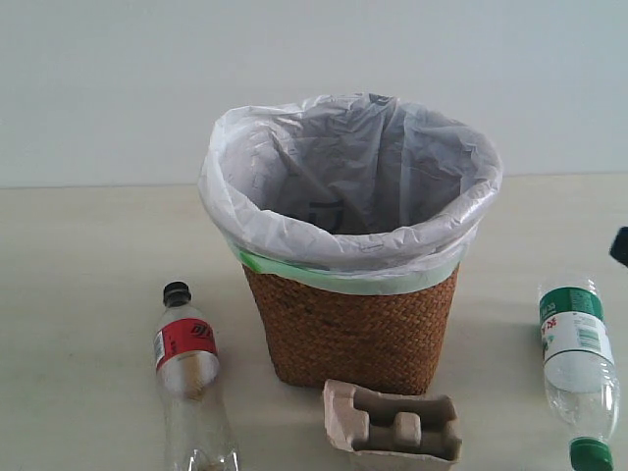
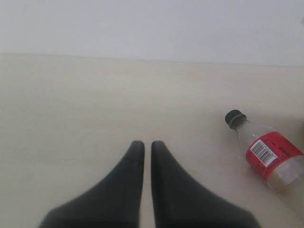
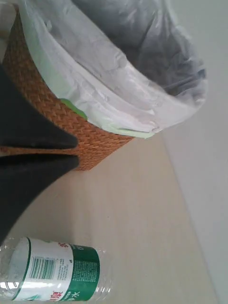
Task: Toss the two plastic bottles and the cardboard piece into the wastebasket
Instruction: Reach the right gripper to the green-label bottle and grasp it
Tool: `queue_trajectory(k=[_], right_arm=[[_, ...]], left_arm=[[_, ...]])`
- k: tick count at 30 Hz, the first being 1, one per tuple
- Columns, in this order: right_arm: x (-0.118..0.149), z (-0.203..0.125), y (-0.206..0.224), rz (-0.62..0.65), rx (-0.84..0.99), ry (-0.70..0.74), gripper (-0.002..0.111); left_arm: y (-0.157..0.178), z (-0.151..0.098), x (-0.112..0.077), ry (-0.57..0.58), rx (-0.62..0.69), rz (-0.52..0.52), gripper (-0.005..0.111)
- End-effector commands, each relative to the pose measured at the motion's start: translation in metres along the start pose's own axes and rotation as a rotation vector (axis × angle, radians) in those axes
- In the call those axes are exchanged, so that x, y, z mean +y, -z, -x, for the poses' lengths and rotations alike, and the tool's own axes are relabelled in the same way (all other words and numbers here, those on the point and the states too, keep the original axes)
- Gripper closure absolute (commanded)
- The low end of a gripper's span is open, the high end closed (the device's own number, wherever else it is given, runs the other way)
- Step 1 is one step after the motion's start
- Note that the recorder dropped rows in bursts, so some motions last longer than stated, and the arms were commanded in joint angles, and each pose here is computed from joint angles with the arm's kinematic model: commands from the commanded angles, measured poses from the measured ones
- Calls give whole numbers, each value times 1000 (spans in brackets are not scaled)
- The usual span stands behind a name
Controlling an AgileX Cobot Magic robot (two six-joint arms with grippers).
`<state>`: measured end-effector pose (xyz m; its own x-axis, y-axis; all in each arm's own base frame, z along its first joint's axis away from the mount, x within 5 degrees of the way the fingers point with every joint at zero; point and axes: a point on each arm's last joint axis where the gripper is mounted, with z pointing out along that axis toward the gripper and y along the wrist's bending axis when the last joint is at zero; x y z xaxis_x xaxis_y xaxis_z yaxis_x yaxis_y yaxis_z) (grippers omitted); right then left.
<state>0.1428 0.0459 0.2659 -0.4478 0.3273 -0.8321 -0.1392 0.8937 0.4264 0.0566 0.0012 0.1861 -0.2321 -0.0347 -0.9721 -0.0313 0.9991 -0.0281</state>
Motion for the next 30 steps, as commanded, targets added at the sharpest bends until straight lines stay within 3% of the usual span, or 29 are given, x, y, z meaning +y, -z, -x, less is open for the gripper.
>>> queue_trajectory(k=[1, 4, 10, 11, 16, 22, 30], right_arm=[[6, 15, -38, -47, 163, 127, 108], [10, 27, -60, -79, 265, 189, 102], [-8, 58, -74, -286, 419, 62, 45], [-11, 62, -74, -319, 453, 27, 42], [-19, 62, -86, -382, 607, -40, 50], [-31, 41, -109, -424, 749, -66, 41], [-52, 9, -139, -482, 838, -110, 41]], left_arm=[[0, 0, 0, -7, -12, -5, 102], [0, 0, 0, -7, -12, -5, 102], [0, 0, 0, -7, -12, -5, 102], [0, 0, 0, -7, -12, -5, 102], [0, 0, 0, -7, -12, -5, 102], [0, 0, 0, -7, -12, -5, 102], [0, 0, 0, -7, -12, -5, 102]])
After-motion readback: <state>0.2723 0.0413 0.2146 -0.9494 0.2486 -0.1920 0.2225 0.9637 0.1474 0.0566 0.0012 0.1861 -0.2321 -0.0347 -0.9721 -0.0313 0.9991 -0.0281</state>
